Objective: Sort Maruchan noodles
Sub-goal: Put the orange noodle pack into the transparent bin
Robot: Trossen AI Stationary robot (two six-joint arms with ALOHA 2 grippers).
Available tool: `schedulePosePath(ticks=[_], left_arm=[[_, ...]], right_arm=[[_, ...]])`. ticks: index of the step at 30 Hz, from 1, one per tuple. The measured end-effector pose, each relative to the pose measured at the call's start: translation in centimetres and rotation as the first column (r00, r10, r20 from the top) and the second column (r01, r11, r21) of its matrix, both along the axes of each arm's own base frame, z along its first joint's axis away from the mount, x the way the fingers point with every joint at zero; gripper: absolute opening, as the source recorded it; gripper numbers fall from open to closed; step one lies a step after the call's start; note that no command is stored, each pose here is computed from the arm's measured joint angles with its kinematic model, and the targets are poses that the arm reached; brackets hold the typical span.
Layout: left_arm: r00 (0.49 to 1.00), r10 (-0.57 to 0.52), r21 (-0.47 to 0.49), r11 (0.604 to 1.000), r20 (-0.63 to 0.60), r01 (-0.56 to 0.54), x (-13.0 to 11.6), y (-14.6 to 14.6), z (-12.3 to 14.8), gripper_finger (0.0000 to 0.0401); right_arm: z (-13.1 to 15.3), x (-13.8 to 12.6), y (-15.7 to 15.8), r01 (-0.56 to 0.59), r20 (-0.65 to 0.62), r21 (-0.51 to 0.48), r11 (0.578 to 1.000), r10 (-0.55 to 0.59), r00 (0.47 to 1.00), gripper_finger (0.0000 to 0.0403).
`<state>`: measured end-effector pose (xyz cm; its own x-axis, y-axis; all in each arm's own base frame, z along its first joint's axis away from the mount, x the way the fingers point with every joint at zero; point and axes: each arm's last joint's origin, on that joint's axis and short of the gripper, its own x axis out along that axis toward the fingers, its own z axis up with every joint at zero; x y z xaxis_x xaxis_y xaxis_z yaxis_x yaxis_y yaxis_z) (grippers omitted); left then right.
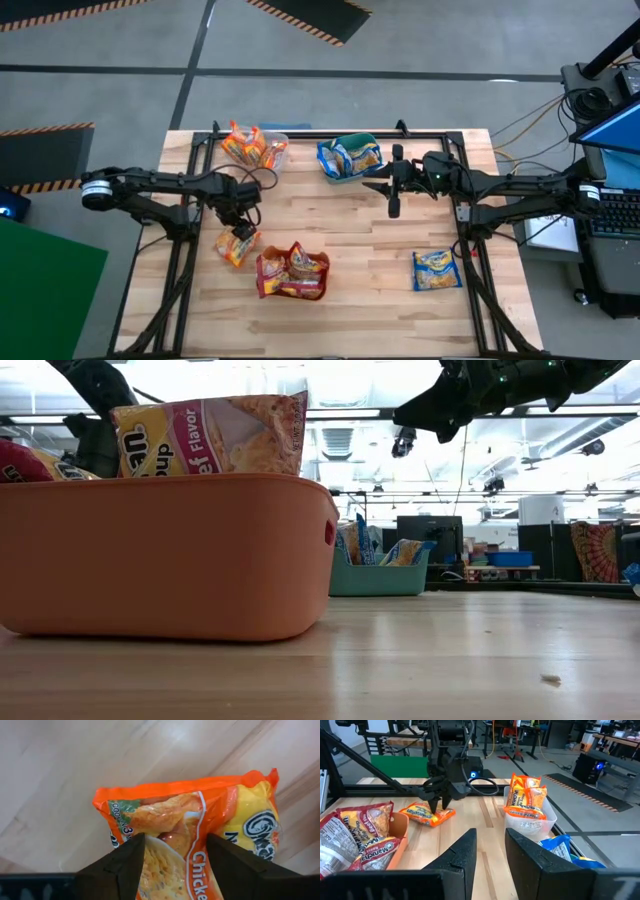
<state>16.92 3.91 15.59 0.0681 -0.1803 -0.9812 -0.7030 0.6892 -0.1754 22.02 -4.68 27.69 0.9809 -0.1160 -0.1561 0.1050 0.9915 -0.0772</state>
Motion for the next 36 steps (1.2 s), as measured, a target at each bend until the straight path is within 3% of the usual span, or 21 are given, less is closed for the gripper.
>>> schedulePosePath(ticks=[5,15,24,27,30,36], left_arm=[[1.000,-0.027,0.028,0.999,0.013,0.027,0.2,0.1,0.2,0.0150],[0.996,-0.075,0.050,0.996,0.050,0.072,0.9,0.4,1.2,0.0011],[0.981,-0.164,0.150,0.978,0.104,0.147,2.3,1.0,3.6,0.0001],[0.970,-0.192,0.007,0.981,0.152,0.193,2.4,0.6,4.4,0.0000],[0.956,-0.223,-0.133,0.959,0.191,0.251,2.1,-0.2,4.3,0.0000],[0.933,-0.341,-0.117,0.928,0.117,0.353,1.0,-1.6,1.7,0.0000]], right_arm=[[0.0,0.0,0.0,0.000,0.000,0.001,1.000,0.000,1.000,0.0091],[0.0,0.0,0.0,0.000,0.000,0.001,1.000,0.000,1.000,0.0091],[0.0,0.0,0.0,0.000,0.000,0.001,1.000,0.000,1.000,0.0091],[0.0,0.0,0.0,0.000,0.000,0.001,1.000,0.000,1.000,0.0091],[0.0,0.0,0.0,0.000,0.000,0.000,1.000,0.000,1.000,0.0091],[0.0,0.0,0.0,0.001,0.000,0.006,1.000,-0.001,1.000,0.0091]])
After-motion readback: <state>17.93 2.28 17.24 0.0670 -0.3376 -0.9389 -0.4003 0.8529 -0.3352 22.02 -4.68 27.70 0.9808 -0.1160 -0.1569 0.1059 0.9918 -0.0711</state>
